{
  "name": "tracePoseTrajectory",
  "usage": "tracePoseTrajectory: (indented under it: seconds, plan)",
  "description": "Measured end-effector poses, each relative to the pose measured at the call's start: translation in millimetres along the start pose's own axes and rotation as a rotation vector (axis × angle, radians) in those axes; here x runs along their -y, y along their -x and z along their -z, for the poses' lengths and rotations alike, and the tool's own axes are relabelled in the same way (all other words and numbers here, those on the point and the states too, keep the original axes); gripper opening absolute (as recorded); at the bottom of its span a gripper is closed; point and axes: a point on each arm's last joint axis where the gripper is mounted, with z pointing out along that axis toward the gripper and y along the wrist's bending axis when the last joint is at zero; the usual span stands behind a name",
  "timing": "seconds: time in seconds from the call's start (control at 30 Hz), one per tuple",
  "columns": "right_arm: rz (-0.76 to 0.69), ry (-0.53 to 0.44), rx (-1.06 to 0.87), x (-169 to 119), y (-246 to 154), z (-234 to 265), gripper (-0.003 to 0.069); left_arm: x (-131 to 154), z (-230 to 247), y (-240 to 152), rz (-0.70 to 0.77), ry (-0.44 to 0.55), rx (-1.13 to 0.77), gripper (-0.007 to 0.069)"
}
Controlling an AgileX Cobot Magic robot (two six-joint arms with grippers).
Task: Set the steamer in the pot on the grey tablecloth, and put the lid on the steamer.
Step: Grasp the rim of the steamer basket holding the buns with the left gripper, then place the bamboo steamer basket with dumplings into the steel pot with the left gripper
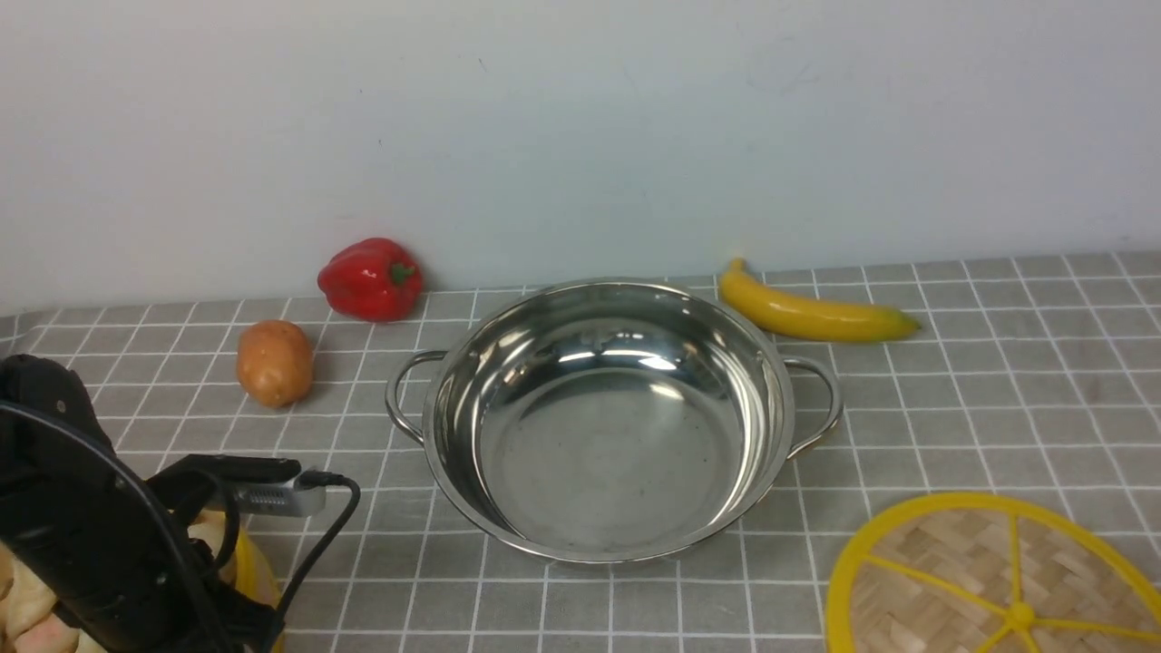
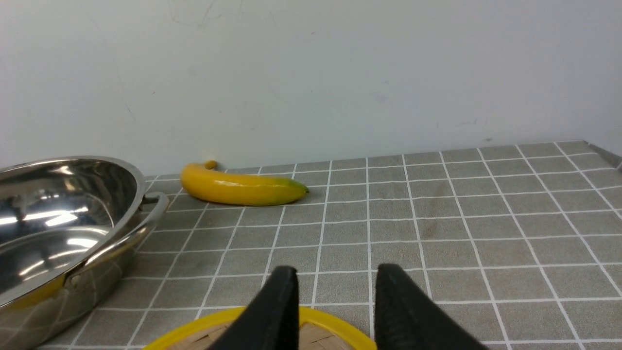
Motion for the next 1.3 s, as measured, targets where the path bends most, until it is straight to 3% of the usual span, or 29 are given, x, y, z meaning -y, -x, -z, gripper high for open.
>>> tracePoseTrajectory:
  seconds: [0.23,0.53,0.7,0.9,1.13,1.3]
  plan:
    - [0.0,0.0,0.0,0.0,0.0,0.0,0.0243,0.3,8.9,1.9,-0.012,-0.002,-0.025,0.0031]
    - [0.0,0.0,0.0,0.0,0.0,0.0,0.0243,27.7,75.9,16.7,-0.111,-0.002,0.056,0.003]
    - [0.0,0.0,0.0,0.0,0.0,0.0,0.0243,61.1,127.9,40.8,-0.231,0.064,0.252,0.003]
    - [0.0,0.0,0.0,0.0,0.0,0.0,0.0243,138.1,167.2,56.3,-0.469,0.074,0.392,0.003]
    - [0.0,0.0,0.0,0.0,0.0,0.0,0.0243,204.0,150.8,73.6,-0.779,0.094,0.348,0.003]
    - [0.0,0.0,0.0,0.0,0.0,0.0,0.0243,218.1,123.8,91.4,-0.967,0.18,0.255,0.003]
